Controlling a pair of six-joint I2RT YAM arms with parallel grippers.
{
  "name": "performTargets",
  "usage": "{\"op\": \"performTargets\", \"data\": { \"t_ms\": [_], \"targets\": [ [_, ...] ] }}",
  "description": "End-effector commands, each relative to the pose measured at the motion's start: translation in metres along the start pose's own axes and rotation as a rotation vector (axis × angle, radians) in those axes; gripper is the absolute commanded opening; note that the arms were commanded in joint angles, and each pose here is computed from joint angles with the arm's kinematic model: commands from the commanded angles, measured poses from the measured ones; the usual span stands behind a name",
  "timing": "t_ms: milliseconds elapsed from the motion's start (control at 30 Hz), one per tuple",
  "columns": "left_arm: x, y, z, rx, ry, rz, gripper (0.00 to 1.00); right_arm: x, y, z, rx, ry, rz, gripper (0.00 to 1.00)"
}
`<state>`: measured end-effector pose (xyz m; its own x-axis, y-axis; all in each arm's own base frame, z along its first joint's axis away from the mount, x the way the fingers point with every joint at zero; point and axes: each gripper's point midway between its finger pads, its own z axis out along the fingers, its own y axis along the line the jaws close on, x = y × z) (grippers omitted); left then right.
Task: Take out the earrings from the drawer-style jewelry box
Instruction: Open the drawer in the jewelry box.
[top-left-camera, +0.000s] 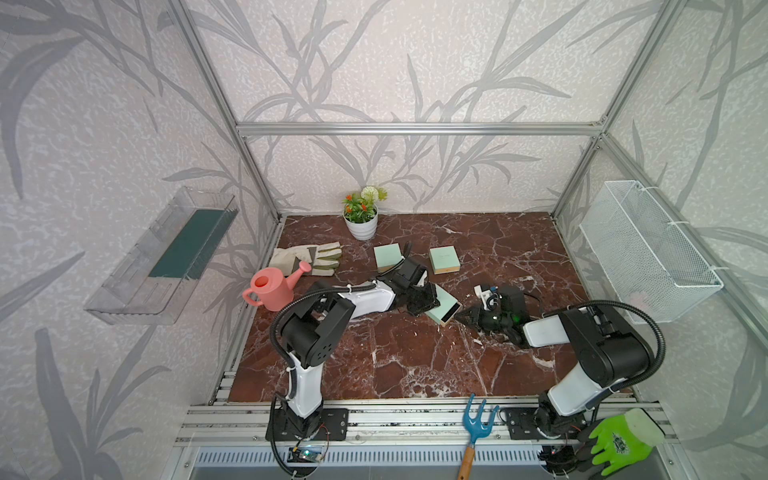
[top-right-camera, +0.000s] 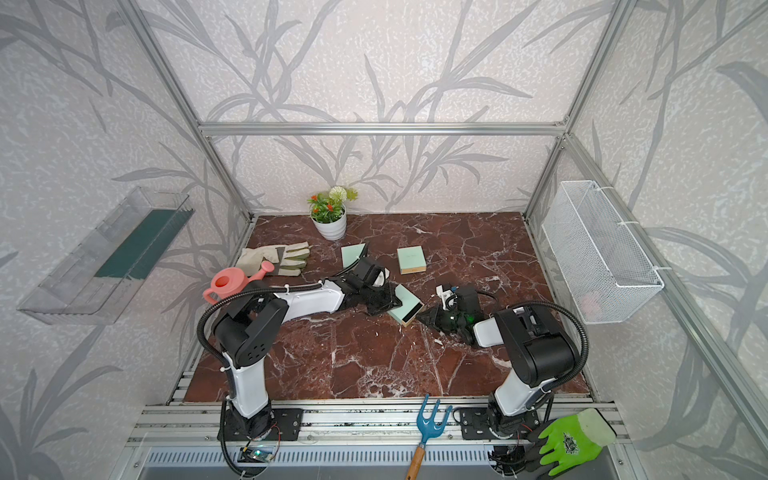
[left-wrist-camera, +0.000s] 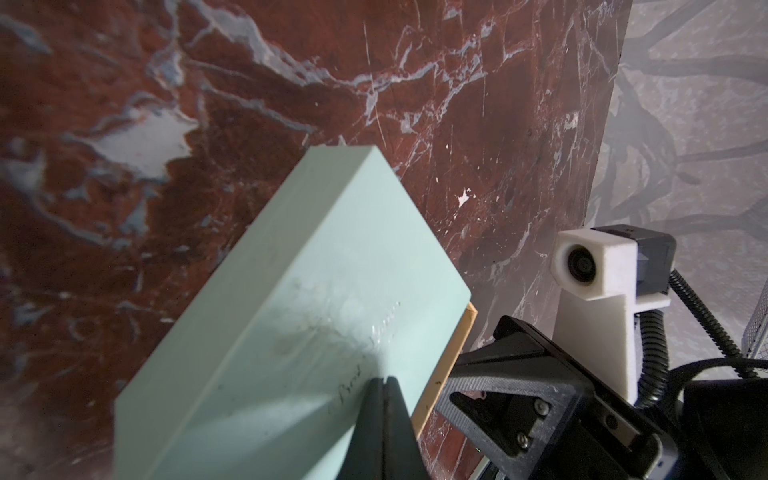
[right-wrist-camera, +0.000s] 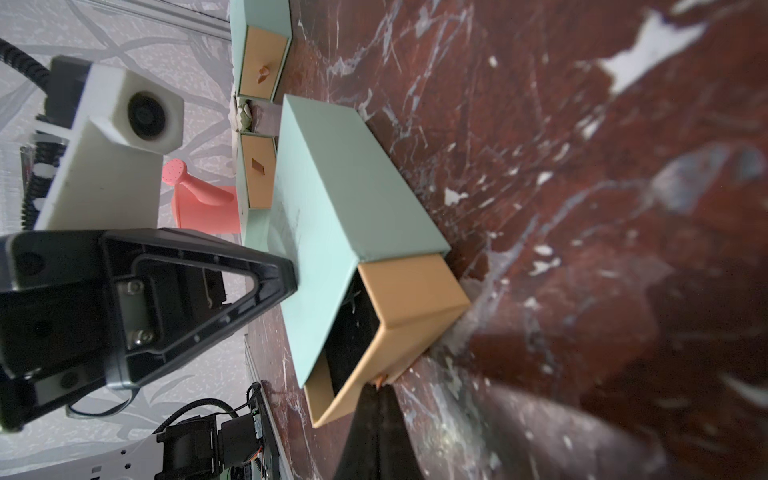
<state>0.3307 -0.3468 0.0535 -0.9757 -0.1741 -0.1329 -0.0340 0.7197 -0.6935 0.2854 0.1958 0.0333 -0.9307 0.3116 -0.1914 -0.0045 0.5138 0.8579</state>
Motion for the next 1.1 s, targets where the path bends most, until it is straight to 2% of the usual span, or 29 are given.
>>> {"op": "performTargets", "data": {
  "t_ms": [0, 567, 1067],
  "targets": [
    [0.011, 0.049, 0.005, -0.153, 0.023, -0.066, 0.00, 0.003, -0.001, -0.010, 0.002, -0.008, -0.007, 0.00],
    [0.009, 0.050, 0.005, -0.158, 0.022, -0.071, 0.00, 0.016, -0.018, -0.032, 0.031, -0.033, 0.044, 0.00],
    [0.010, 0.043, 0.005, -0.134, 0.032, -0.064, 0.00, 0.017, -0.014, -0.041, 0.053, -0.051, 0.009, 0.01]
  ]
}}
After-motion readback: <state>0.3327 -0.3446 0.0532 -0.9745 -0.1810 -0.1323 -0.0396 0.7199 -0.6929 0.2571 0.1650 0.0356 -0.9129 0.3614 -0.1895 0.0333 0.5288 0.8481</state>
